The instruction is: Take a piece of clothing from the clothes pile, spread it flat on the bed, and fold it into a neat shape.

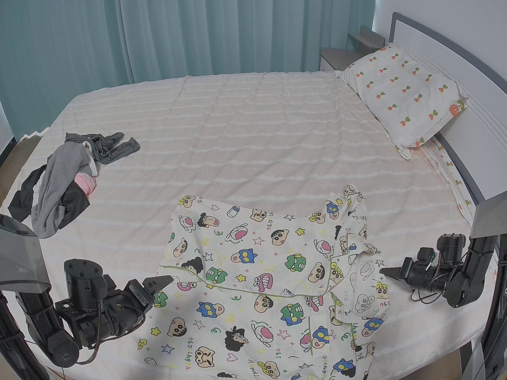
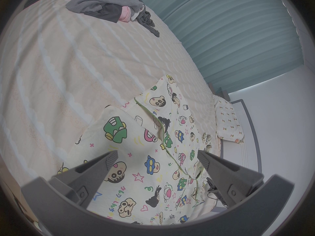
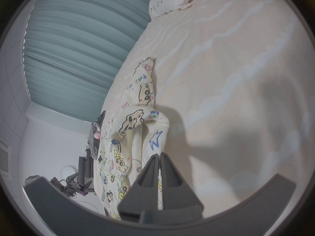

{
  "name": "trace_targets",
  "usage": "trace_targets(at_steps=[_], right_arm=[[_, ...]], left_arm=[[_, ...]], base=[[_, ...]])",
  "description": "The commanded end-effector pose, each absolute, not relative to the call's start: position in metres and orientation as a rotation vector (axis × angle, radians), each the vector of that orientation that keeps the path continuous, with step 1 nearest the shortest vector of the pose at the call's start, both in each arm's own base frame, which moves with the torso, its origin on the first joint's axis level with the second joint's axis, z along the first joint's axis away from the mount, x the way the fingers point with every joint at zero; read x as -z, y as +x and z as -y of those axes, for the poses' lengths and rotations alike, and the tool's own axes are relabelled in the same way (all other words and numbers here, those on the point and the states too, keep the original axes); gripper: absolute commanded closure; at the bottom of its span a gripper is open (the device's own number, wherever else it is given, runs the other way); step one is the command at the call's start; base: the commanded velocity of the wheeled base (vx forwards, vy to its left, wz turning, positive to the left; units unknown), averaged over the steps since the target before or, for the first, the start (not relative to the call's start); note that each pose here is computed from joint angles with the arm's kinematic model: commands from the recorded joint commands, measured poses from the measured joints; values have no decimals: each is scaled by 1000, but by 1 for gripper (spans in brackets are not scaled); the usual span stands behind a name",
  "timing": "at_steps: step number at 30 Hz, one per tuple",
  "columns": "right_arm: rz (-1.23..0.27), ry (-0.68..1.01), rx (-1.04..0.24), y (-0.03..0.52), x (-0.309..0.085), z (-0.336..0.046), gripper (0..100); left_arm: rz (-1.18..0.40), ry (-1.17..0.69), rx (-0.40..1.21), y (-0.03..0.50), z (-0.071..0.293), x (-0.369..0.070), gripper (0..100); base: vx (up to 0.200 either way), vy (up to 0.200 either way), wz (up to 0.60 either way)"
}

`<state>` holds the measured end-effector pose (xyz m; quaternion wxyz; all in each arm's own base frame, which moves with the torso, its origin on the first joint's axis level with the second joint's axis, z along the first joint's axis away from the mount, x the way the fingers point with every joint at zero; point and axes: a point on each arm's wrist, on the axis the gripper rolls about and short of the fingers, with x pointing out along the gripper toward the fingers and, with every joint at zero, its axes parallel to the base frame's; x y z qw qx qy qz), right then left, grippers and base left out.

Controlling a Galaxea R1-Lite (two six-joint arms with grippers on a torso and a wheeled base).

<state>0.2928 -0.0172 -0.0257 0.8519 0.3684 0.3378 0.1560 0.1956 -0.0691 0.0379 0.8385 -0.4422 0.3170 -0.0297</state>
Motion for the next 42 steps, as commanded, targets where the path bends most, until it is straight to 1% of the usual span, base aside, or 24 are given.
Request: trace_targets(at_steps=[1, 30, 42], right_arm=[[-669, 784, -286, 292, 19, 34, 100], [-579, 820, -150, 297, 23, 84, 100], [-567, 822, -136, 297, 22, 89, 100]], left_arm=[[-671, -932, 50, 194, 68, -37, 0], [-678, -930, 42, 195, 68, -35, 0], [-676, -930, 39, 195, 68, -35, 0]], base=[[0, 0, 0], [0, 0, 0], [0, 0, 0]])
